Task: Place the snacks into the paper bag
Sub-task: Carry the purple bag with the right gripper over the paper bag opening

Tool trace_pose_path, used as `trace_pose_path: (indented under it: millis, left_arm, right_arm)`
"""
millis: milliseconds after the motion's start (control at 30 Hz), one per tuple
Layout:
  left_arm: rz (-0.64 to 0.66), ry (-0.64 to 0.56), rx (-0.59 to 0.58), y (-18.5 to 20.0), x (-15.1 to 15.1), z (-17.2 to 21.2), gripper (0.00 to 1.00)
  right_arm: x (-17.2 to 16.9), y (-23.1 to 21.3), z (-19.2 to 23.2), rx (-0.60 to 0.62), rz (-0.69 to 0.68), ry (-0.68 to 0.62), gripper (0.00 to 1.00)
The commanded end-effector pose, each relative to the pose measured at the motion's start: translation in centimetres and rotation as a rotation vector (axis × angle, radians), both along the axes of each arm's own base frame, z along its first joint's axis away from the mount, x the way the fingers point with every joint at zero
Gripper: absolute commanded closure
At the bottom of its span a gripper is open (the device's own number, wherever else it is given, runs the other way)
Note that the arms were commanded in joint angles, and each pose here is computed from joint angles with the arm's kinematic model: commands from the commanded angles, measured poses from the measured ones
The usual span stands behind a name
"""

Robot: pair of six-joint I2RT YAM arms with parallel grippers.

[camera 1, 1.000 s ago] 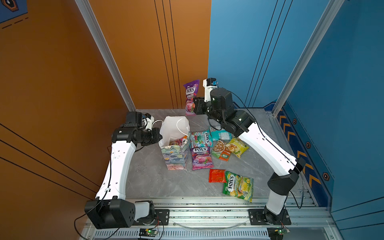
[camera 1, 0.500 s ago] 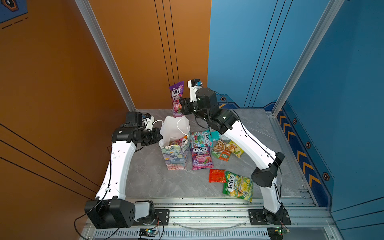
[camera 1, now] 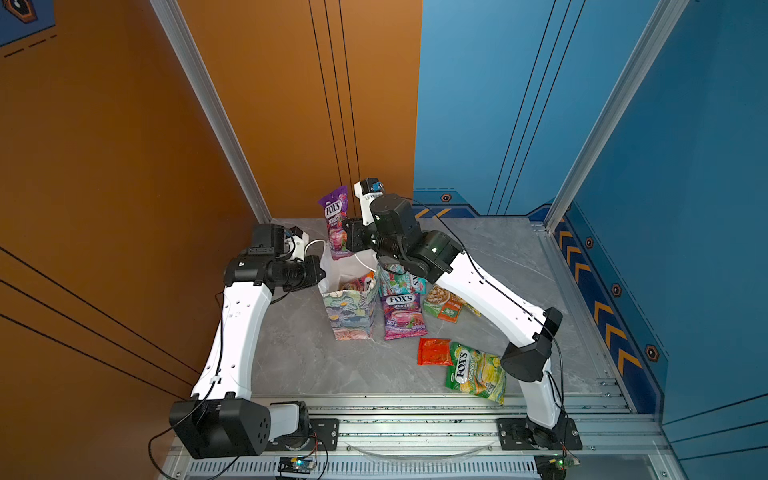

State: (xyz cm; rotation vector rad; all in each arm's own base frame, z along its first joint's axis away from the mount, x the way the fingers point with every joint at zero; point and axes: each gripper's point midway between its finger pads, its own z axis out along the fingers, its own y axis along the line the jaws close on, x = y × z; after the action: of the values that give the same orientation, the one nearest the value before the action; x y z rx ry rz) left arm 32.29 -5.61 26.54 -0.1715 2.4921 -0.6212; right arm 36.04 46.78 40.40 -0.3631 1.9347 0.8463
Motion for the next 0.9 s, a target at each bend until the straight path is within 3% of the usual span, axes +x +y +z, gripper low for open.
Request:
trace_pose_path:
  millis: [0, 367, 867]
  left_arm:
    - [-0.019, -0.015, -0.023, -0.7, -0.3, 0.4, 1.0]
    - [-0.018, -0.016, -0.024, -0.7, -0.3, 0.4, 1.0]
    - [-0.021, -0.017, -0.027, -0.7, -0.4, 0.4, 1.0]
  right_arm:
    - [-0.7, -2.3, 3.2, 0.063, -0.056, -0.038, 1.0]
    - [-1.9, -4.4, 1.8, 0.065, -0.088, -0.007, 1.0]
    - [-3.8, -2.1, -1.2, 0.125, -0.027, 0.096, 1.0]
